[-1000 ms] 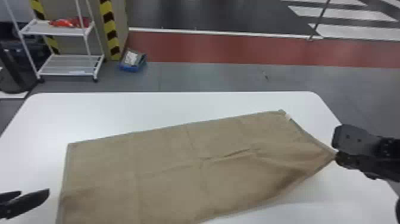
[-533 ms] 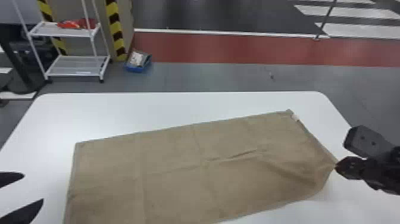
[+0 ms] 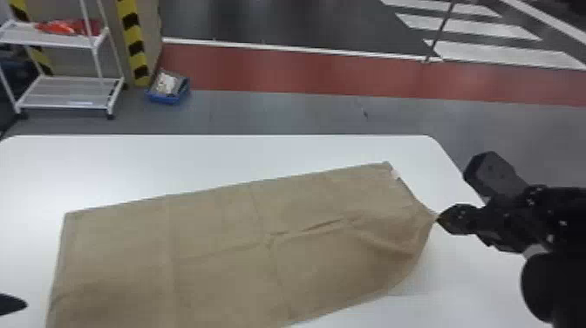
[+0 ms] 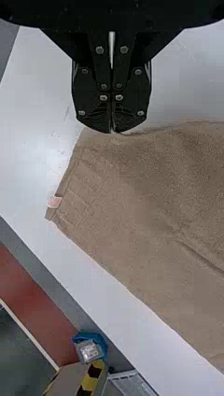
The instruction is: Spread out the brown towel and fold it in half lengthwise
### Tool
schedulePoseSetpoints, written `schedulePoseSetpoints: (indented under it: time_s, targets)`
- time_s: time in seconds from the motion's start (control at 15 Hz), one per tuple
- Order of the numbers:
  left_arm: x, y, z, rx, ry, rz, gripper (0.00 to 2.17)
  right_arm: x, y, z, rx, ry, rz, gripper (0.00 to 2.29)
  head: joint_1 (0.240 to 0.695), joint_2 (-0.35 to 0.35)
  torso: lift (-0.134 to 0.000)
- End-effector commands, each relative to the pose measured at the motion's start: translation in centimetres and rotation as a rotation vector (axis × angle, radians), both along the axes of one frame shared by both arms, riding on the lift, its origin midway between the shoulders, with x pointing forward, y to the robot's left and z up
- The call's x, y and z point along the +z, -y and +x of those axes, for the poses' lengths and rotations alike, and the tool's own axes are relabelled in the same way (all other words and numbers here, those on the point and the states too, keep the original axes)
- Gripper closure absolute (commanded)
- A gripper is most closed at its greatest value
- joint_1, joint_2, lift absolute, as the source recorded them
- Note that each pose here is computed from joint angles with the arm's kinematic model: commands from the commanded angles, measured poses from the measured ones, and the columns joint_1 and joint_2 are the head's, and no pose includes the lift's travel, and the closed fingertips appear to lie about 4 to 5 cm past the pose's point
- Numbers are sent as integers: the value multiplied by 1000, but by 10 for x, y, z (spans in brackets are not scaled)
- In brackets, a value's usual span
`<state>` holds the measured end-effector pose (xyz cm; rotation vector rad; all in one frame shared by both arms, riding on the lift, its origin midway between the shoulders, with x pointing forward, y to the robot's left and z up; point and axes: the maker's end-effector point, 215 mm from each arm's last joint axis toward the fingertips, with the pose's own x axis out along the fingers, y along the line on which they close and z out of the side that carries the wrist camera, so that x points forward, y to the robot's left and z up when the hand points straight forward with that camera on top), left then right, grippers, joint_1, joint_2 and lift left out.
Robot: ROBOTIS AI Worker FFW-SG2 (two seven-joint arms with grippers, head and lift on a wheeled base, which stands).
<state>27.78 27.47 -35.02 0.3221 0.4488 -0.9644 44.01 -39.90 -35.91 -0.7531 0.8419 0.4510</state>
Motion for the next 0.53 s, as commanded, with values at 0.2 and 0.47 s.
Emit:
schedulePoseSetpoints:
  time_s: [0.2, 0.47]
  targets:
    - [-31, 13, -31, -126, 54, 164, 215, 2, -2, 2, -3, 6, 19, 1598, 695, -215, -125]
    - [-81, 32, -33, -174, 85, 281, 299, -6, -5, -4, -17, -6, 38, 1598, 695, -229, -125]
